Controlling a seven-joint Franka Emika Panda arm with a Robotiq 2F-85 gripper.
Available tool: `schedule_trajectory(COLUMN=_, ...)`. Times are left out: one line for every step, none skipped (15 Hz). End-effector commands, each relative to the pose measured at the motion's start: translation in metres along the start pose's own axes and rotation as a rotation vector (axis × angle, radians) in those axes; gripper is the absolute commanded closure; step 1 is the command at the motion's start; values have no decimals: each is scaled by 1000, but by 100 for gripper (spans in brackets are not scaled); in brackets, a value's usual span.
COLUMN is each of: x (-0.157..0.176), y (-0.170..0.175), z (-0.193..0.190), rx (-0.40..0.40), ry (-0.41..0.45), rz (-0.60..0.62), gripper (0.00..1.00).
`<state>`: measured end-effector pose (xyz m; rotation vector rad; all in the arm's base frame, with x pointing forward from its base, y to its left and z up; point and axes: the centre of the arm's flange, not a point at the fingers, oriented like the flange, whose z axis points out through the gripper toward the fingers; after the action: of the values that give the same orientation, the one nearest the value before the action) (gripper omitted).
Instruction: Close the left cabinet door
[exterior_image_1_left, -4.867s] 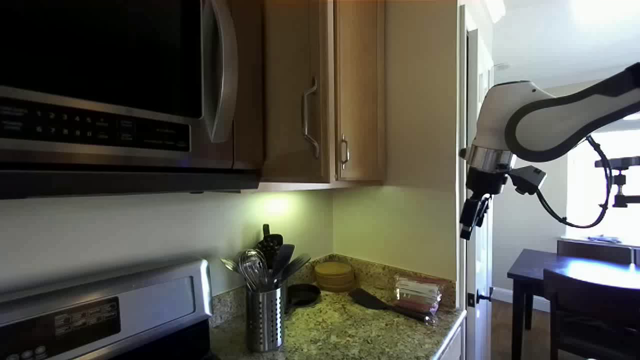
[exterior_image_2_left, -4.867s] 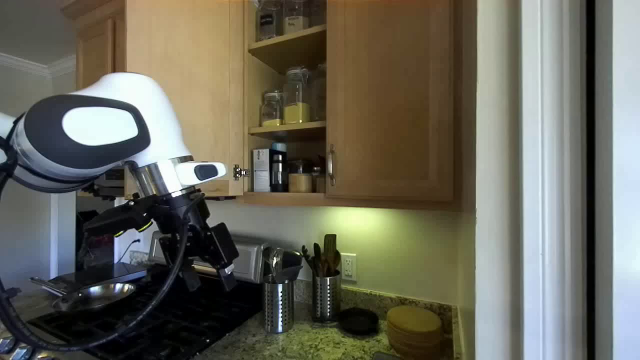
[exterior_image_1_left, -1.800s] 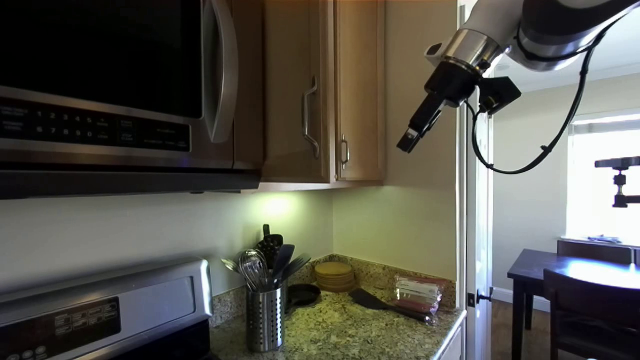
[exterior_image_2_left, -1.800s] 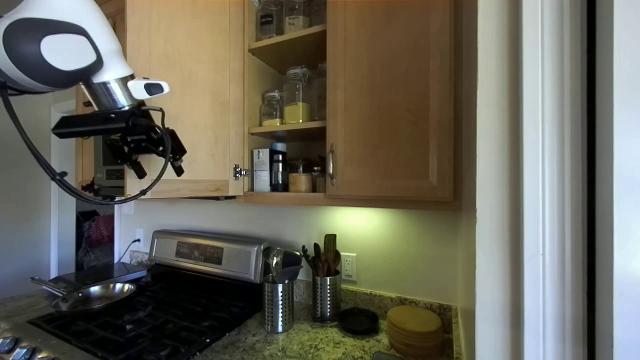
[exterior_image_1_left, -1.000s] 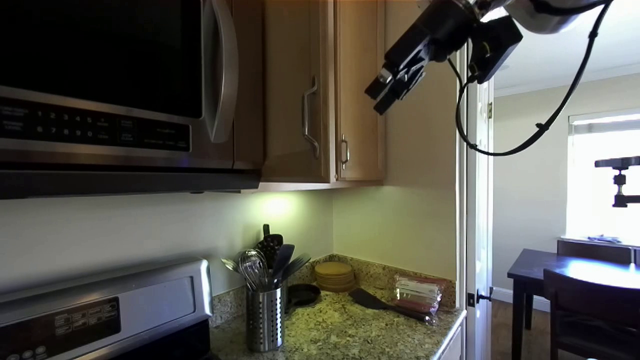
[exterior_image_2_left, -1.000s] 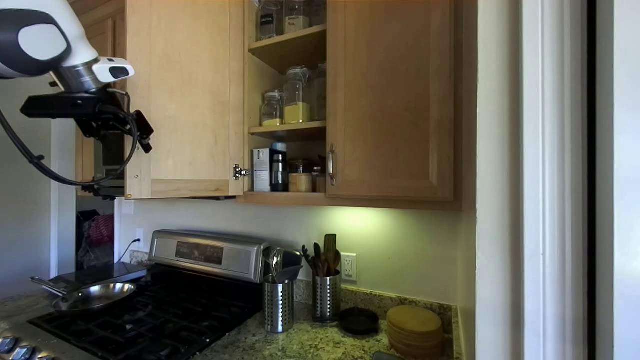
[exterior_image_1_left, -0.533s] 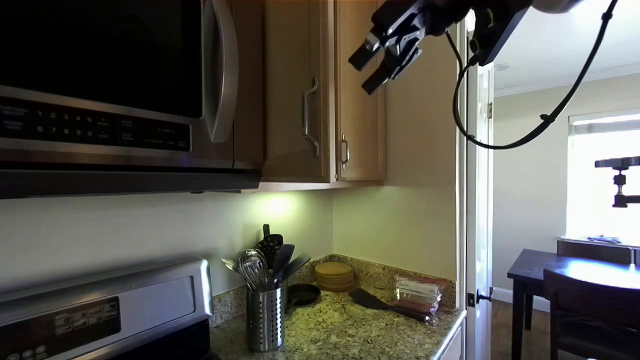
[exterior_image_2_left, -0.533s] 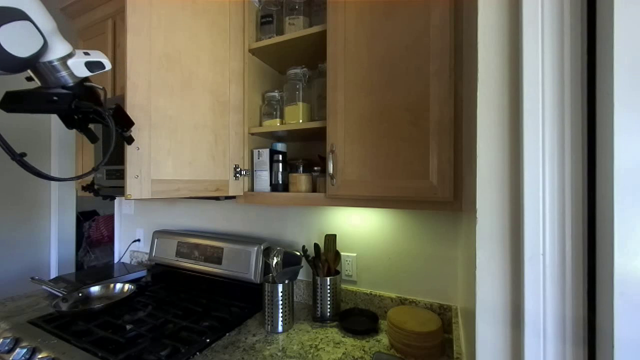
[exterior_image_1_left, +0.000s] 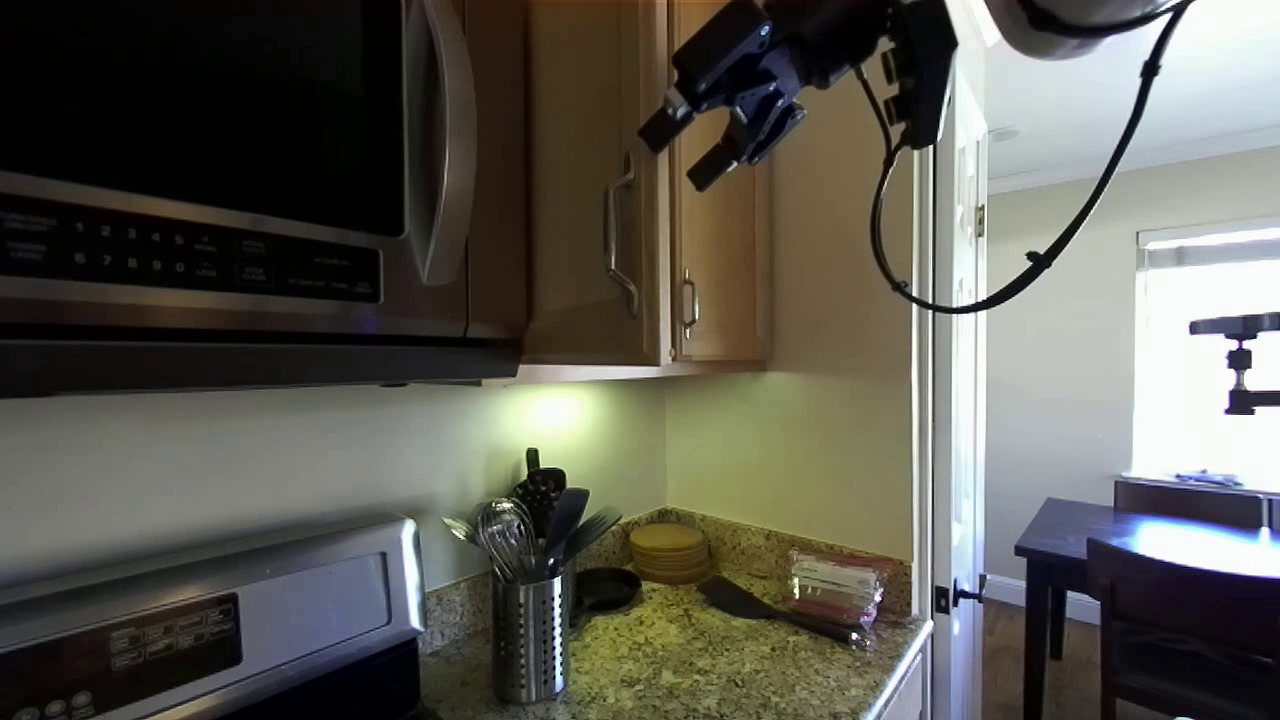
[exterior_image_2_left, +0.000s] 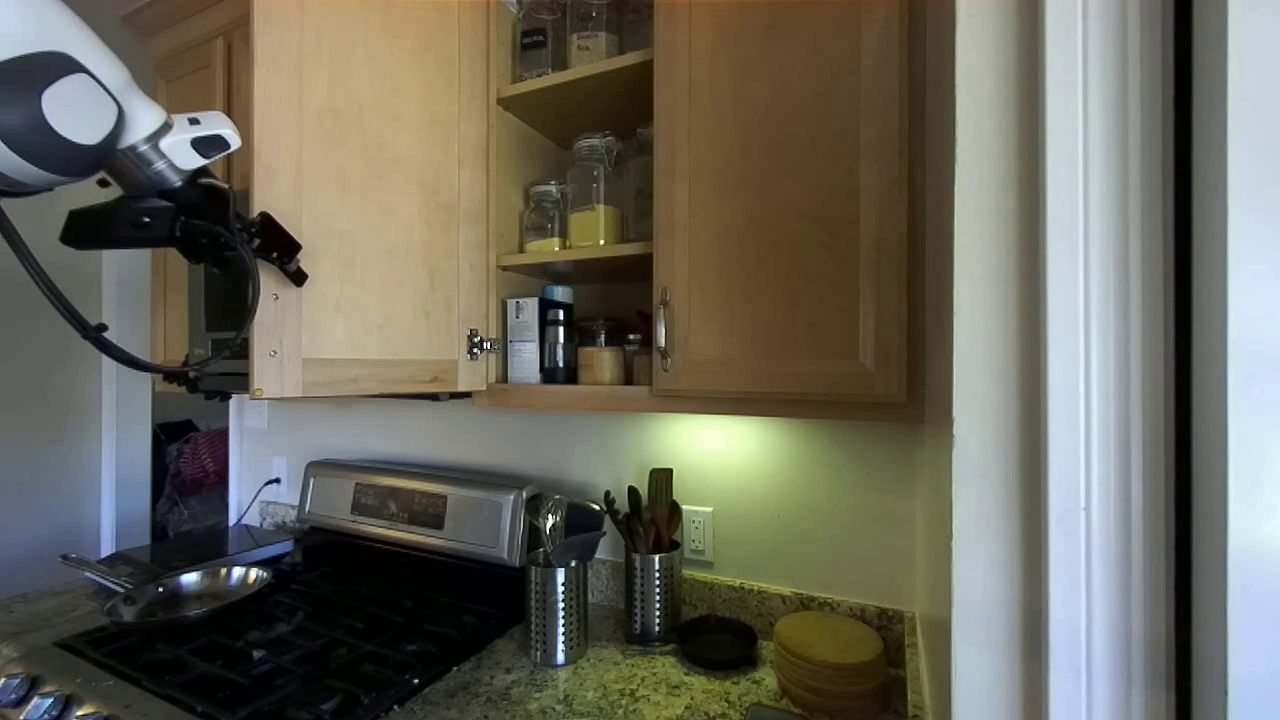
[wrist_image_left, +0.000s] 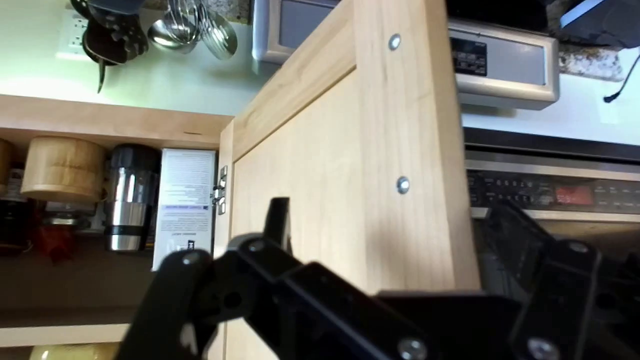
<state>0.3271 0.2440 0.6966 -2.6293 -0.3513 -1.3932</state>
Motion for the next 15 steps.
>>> schedule_trajectory(x=13, y=2, z=12, rx=-65, ry=53, rz=22, gripper=0)
schedule_trajectory(x=15, y=5, z=14, rx=-79, ry=60, rz=20, gripper=0)
schedule_trajectory(x=15, y=5, z=15, rx=-91, ry=66, rz=17, gripper=0)
schedule_trajectory(x=15, y=8, z=16, rx=-106, ry=70, rz=10, gripper=0)
schedule_trajectory(x=14, y=12, z=16, rx=-119, ry=71, rz=0, gripper=0)
schedule_trajectory(x=14, y=16, z=16, rx=-135, ry=69, rz=-5, gripper=0)
schedule_trajectory(x=14, y=22, z=14, rx=-156, ry=65, rz=-7, gripper=0)
schedule_trajectory(x=12, y=31, z=17, rx=-174, ry=60, rz=-12, gripper=0)
schedule_trajectory(x=11, y=40, z=18, rx=-196, ry=54, rz=-18, gripper=0)
schedule_trajectory(x=9, y=45, z=16, rx=-217, ry=49, rz=-24, gripper=0)
schedule_trajectory(x=7, y=51, z=14, rx=-233, ry=44, rz=-30, gripper=0)
schedule_trajectory(x=6, y=58, z=12, rx=-252, ry=42, rz=-35, gripper=0)
schedule_trajectory(x=4, y=68, z=9, rx=-279, ry=39, rz=-37, gripper=0)
schedule_trajectory(x=2, y=77, z=6, rx=-305, ry=34, rz=-35, gripper=0)
schedule_trajectory(x=1, y=86, z=2, rx=-331, ry=30, rz=-33, gripper=0)
